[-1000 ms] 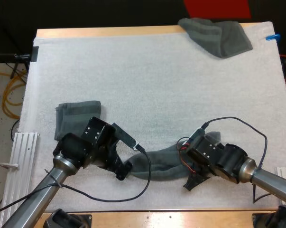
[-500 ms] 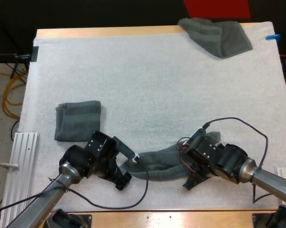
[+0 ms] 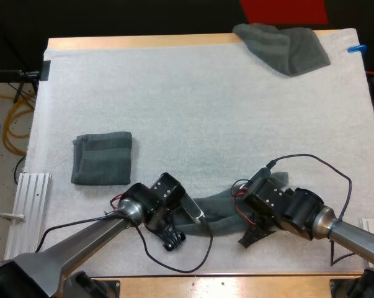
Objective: Pick towel from pile fold and stack
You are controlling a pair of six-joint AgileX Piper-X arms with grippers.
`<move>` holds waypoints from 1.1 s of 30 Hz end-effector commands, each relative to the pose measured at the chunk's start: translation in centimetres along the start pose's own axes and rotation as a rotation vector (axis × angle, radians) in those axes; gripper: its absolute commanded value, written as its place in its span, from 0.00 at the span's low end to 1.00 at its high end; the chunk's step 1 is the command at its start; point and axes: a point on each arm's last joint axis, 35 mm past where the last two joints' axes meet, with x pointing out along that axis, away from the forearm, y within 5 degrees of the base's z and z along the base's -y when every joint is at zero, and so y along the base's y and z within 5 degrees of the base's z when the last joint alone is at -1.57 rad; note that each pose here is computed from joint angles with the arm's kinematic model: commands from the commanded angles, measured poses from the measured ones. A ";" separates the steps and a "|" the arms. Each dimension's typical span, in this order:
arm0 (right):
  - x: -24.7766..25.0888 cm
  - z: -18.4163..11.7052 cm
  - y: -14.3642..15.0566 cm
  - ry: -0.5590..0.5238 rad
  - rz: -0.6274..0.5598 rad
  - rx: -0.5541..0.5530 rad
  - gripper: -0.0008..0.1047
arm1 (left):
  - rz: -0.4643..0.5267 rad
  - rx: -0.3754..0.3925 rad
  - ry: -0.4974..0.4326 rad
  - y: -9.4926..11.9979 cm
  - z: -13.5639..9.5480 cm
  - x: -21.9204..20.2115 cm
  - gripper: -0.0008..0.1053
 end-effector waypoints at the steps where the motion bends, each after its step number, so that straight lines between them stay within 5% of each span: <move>1: -0.3 0.0 -0.1 -0.009 -0.009 0.003 0.01 | 0.036 0.014 0.023 -0.2 -0.1 0.9 0.97; 7: -0.3 0.1 -0.1 -0.010 -0.009 0.004 0.01 | 0.032 0.066 0.025 -1.5 0.0 1.0 0.97; 33: -0.3 0.3 -0.1 -0.035 -0.014 0.005 0.01 | 0.125 0.044 0.043 -1.1 -0.2 1.0 0.97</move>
